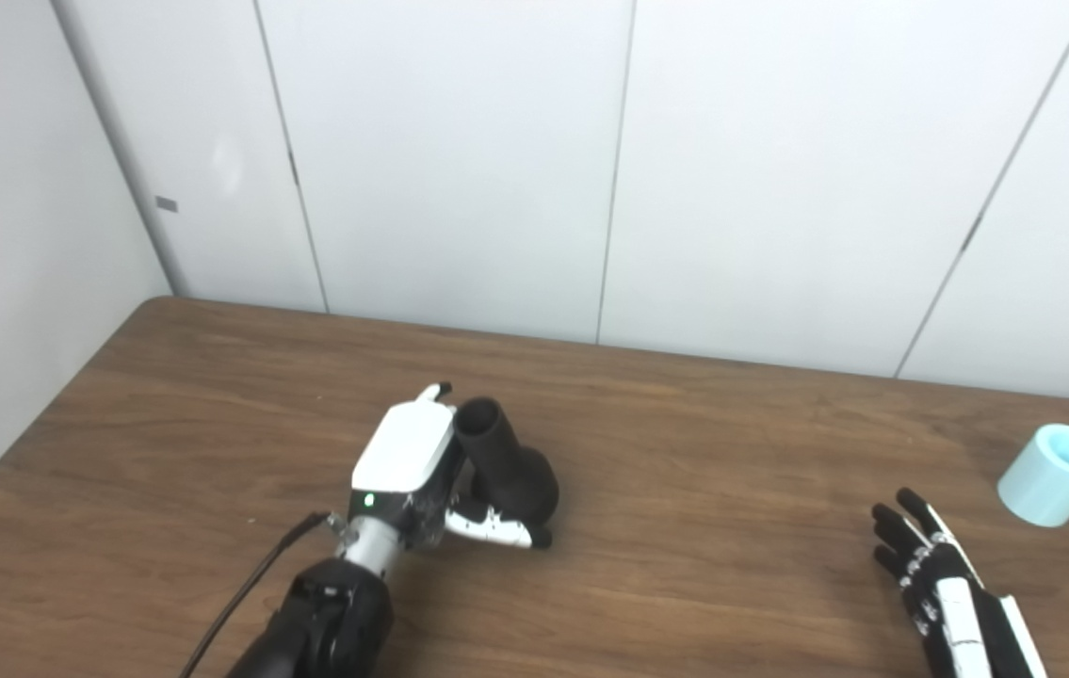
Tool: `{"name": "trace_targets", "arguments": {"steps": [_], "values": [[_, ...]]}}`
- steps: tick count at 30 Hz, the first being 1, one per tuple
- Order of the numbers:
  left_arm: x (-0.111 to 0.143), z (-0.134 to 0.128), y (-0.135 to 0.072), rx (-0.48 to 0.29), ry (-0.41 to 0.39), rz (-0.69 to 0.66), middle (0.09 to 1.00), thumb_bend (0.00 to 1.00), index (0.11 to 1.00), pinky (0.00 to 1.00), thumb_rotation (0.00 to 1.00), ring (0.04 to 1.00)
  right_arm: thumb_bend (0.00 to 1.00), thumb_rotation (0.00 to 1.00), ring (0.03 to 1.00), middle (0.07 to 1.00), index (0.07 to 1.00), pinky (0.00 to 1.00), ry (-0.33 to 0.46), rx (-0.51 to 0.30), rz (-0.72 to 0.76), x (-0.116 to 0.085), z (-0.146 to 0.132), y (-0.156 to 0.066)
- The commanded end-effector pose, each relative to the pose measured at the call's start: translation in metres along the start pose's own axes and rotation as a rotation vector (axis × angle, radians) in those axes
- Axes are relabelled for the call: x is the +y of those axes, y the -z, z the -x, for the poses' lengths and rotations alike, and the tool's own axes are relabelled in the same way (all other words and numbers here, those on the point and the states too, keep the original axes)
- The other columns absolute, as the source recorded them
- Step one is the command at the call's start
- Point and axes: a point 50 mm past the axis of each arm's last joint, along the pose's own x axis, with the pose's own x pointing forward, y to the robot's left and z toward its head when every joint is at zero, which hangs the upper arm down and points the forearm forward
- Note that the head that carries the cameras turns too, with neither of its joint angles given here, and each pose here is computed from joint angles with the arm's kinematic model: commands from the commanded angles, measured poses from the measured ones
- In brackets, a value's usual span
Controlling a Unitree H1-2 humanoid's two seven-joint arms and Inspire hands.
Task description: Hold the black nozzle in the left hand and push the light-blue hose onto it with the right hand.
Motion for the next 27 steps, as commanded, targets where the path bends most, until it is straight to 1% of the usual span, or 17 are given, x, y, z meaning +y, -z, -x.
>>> {"name": "trace_targets", "arguments": {"steps": [1, 3, 6, 11, 15, 22, 27], "values": [[0.015, -0.006, -0.015, -0.095, -0.063, -0.029, 0.453, 0.52, 0.515, 0.92, 0.0, 0.642, 0.56, 0.88, 0.905, 0.864, 0.897, 0.9, -0.013, 0.108, -0.055, 0.021, 0.016, 0.025], [0.009, -0.001, -0.022, -0.125, -0.043, -0.033, 0.458, 0.52, 0.506, 0.92, 0.0, 0.634, 0.55, 0.88, 0.901, 0.863, 0.9, 0.89, -0.012, 0.108, -0.056, 0.023, 0.015, 0.025], [0.002, 0.006, -0.033, -0.154, -0.006, -0.042, 0.466, 0.53, 0.499, 0.93, 0.0, 0.639, 0.55, 0.88, 0.888, 0.85, 0.894, 0.87, -0.005, 0.111, -0.061, 0.027, 0.014, 0.025], [-0.011, 0.018, -0.049, -0.211, 0.044, -0.036, 0.462, 0.53, 0.5, 0.91, 0.0, 0.644, 0.56, 0.89, 0.886, 0.844, 0.896, 0.87, 0.002, 0.111, -0.052, 0.034, 0.011, 0.024], [-0.02, 0.027, -0.057, -0.239, 0.084, -0.026, 0.466, 0.53, 0.498, 0.91, 0.0, 0.647, 0.56, 0.91, 0.889, 0.841, 0.898, 0.88, -0.008, 0.107, -0.045, 0.04, 0.009, 0.024], [-0.035, 0.036, -0.061, -0.267, 0.141, -0.033, 0.459, 0.53, 0.5, 0.88, 0.0, 0.646, 0.52, 0.92, 0.89, 0.846, 0.907, 0.88, -0.009, 0.101, -0.033, 0.046, 0.007, 0.022], [-0.041, 0.038, -0.062, -0.285, 0.156, -0.043, 0.454, 0.52, 0.504, 0.87, 0.0, 0.648, 0.53, 0.93, 0.896, 0.854, 0.914, 0.89, -0.013, 0.1, -0.039, 0.046, 0.007, 0.02]]}}
